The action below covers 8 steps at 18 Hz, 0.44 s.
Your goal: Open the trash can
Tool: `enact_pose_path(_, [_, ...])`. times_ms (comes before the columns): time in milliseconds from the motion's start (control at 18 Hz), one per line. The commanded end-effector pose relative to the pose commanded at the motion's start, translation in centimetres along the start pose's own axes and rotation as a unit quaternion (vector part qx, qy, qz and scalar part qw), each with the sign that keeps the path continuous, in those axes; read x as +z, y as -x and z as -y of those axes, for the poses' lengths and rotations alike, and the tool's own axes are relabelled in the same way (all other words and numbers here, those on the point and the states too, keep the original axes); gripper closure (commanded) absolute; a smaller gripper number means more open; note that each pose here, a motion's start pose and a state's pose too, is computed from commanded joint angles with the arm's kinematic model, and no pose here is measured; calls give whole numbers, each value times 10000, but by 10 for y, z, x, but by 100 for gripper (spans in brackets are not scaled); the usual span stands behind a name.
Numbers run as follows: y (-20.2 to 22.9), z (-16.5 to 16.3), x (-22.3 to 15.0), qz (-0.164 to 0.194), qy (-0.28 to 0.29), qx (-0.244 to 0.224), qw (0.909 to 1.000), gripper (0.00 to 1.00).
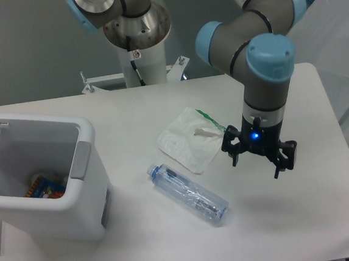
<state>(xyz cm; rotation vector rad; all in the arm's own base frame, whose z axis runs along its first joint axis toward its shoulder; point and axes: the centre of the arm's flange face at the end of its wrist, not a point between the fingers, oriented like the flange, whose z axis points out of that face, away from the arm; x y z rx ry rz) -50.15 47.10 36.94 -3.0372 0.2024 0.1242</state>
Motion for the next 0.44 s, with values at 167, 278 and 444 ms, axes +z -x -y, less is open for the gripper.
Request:
enact_pose_path(167, [-3,0,3,-29,12,6,10000,0])
enact_pose_path(278, [-3,0,3,-29,12,6,10000,0])
enact_pose_path(444, [-5,0,4,-29,11,14,10000,0])
